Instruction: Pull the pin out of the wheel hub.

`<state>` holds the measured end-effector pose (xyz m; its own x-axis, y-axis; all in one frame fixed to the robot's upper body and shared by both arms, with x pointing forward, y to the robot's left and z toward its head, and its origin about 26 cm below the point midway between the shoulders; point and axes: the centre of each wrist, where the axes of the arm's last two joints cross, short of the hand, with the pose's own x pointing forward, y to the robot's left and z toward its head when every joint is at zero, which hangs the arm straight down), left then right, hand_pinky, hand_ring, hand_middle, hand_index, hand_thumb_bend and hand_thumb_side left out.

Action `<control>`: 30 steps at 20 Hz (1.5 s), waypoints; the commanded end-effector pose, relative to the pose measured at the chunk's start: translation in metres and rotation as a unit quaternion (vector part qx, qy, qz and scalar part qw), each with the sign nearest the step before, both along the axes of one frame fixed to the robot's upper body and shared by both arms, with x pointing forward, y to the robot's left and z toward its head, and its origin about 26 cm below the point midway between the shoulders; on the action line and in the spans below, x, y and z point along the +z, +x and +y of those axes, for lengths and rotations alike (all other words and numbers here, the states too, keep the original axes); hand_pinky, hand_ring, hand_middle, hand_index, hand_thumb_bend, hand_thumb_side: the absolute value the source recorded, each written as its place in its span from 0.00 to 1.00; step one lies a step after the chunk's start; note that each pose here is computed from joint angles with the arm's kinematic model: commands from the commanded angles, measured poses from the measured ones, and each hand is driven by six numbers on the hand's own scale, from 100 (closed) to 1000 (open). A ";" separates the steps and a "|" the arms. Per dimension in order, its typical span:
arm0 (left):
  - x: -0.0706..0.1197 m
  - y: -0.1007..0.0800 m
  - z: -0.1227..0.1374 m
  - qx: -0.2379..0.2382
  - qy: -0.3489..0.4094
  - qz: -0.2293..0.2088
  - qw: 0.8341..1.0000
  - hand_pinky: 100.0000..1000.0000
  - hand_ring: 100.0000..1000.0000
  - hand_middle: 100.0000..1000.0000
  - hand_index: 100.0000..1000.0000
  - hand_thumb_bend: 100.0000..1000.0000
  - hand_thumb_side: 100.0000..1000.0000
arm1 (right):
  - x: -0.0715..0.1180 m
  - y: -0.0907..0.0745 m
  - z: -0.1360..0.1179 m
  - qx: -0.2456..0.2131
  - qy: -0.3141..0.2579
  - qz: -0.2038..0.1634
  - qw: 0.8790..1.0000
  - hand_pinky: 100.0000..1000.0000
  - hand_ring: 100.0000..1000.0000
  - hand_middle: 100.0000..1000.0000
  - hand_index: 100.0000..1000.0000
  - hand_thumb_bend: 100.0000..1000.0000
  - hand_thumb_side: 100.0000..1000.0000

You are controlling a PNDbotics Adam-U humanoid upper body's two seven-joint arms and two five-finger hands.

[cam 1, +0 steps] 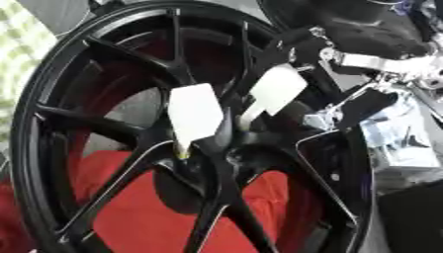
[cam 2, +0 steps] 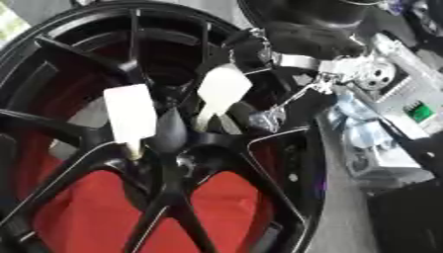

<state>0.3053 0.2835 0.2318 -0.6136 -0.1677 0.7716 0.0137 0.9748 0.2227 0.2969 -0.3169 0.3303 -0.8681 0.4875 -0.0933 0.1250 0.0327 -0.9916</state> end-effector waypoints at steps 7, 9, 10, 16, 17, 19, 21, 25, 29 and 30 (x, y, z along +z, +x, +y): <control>0.004 -0.003 0.002 0.007 -0.002 -0.007 1.000 0.46 0.61 0.54 0.73 0.00 0.77 | -0.001 -0.001 -0.004 0.004 -0.004 0.035 0.999 0.85 0.70 0.32 0.49 0.00 0.14; 0.003 -0.004 0.002 0.008 -0.004 -0.005 1.000 0.46 0.61 0.54 0.73 0.00 0.77 | -0.003 -0.002 -0.005 0.004 -0.006 0.044 0.999 0.84 0.68 0.29 0.46 0.00 0.14; 0.003 -0.004 0.002 0.009 -0.005 -0.004 1.000 0.46 0.61 0.54 0.73 0.00 0.77 | -0.004 -0.003 -0.005 0.005 -0.006 0.049 0.999 0.84 0.68 0.28 0.46 0.00 0.13; 0.003 -0.004 0.003 0.012 -0.009 -0.002 1.000 0.46 0.61 0.54 0.73 0.00 0.78 | -0.005 -0.004 -0.007 0.009 -0.003 0.080 0.997 0.84 0.63 0.23 0.42 0.00 0.13; 0.003 -0.004 0.003 0.013 -0.009 -0.002 1.000 0.46 0.61 0.54 0.73 0.00 0.78 | -0.004 -0.004 -0.007 0.009 0.002 0.085 0.996 0.83 0.62 0.22 0.40 0.00 0.13; 0.003 -0.004 0.003 0.014 -0.009 -0.001 1.000 0.46 0.61 0.54 0.73 0.00 0.78 | -0.002 -0.004 -0.008 0.009 0.014 0.092 0.996 0.83 0.62 0.21 0.40 0.00 0.12; 0.002 -0.004 0.003 0.015 -0.008 0.001 1.000 0.46 0.61 0.54 0.73 0.00 0.78 | 0.000 -0.005 -0.010 0.008 0.028 0.097 0.995 0.83 0.61 0.20 0.39 0.00 0.12; 0.003 -0.004 0.004 0.015 -0.008 0.001 1.000 0.46 0.61 0.54 0.73 0.00 0.78 | 0.003 -0.006 -0.012 0.006 0.058 0.107 0.993 0.83 0.60 0.20 0.39 0.00 0.12; 0.002 -0.004 0.004 0.016 -0.009 0.002 1.000 0.46 0.61 0.54 0.73 0.00 0.78 | 0.004 -0.006 -0.015 0.001 0.084 0.120 0.989 0.82 0.59 0.19 0.39 0.00 0.11; 0.002 -0.004 0.004 0.016 -0.009 0.003 1.000 0.46 0.61 0.54 0.73 0.00 0.78 | 0.005 -0.006 -0.015 0.000 0.090 0.123 0.988 0.82 0.59 0.19 0.39 0.00 0.11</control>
<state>0.3048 0.2855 0.2285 -0.5894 -0.1612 0.7916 -0.0033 0.9804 0.1972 0.2954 -0.3267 0.3219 -0.8616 0.4535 0.2280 -0.1413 0.2171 -0.9659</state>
